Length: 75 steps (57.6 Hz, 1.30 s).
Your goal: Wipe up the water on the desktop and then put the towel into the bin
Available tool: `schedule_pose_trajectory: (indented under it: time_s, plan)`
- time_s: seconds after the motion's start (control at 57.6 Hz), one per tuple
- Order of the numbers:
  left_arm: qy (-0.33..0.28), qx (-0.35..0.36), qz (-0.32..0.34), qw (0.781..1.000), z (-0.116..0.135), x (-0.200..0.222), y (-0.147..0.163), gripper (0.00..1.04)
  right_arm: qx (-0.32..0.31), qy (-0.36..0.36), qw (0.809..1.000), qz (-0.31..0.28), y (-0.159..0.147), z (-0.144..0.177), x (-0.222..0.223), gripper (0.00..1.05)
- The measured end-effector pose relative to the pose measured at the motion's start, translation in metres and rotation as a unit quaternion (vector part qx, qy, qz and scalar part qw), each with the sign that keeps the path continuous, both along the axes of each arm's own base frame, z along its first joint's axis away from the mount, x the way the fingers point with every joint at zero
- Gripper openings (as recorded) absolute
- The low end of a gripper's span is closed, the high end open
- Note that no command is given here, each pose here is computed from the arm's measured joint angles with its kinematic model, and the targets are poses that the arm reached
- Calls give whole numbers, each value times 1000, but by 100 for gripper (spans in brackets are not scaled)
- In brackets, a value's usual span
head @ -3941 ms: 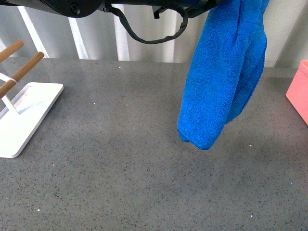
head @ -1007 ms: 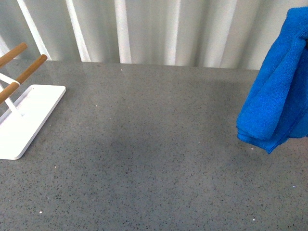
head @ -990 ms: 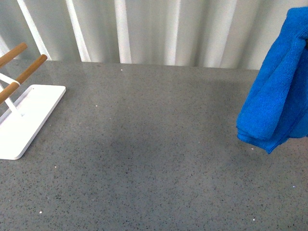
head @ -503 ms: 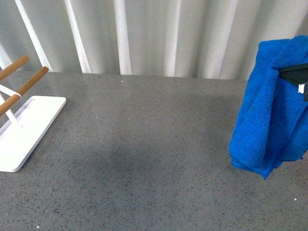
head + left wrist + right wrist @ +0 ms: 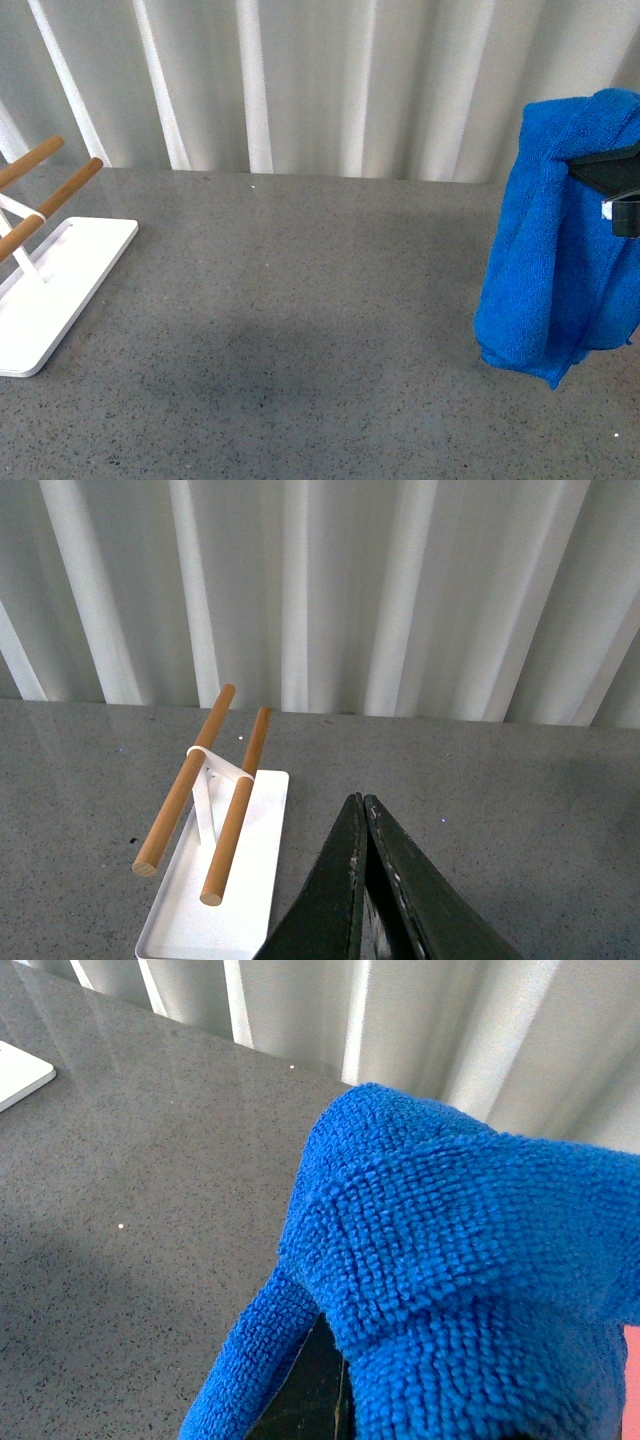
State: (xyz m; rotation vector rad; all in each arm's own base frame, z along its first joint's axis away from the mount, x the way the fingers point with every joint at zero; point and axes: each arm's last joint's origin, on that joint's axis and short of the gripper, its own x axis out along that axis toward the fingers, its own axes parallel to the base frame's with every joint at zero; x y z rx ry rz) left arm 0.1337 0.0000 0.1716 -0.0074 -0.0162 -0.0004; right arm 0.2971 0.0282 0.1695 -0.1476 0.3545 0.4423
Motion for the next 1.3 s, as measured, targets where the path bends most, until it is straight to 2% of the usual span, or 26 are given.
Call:
schedule_pose_trajectory:
  time_s: [0.938, 1.024, 1.25, 1.302]
  plan:
    - [-5, 0, 0, 1000, 2, -27, 0, 4, -13, 11, 1000, 2, 6, -3, -1, 5]
    - [13, 0, 0, 1000, -3, -34, 0, 4, -14, 15, 1000, 1, 6, -4, -1, 5]
    - [-2, 0, 0, 1000, -1, -37, 0, 4, -20, 18, 1000, 2, 9, -3, 1, 5]
    - [-2, 0, 0, 1000, -1, -37, 0, 13, -25, 27, 999, -2, 12, -3, 5, 5]
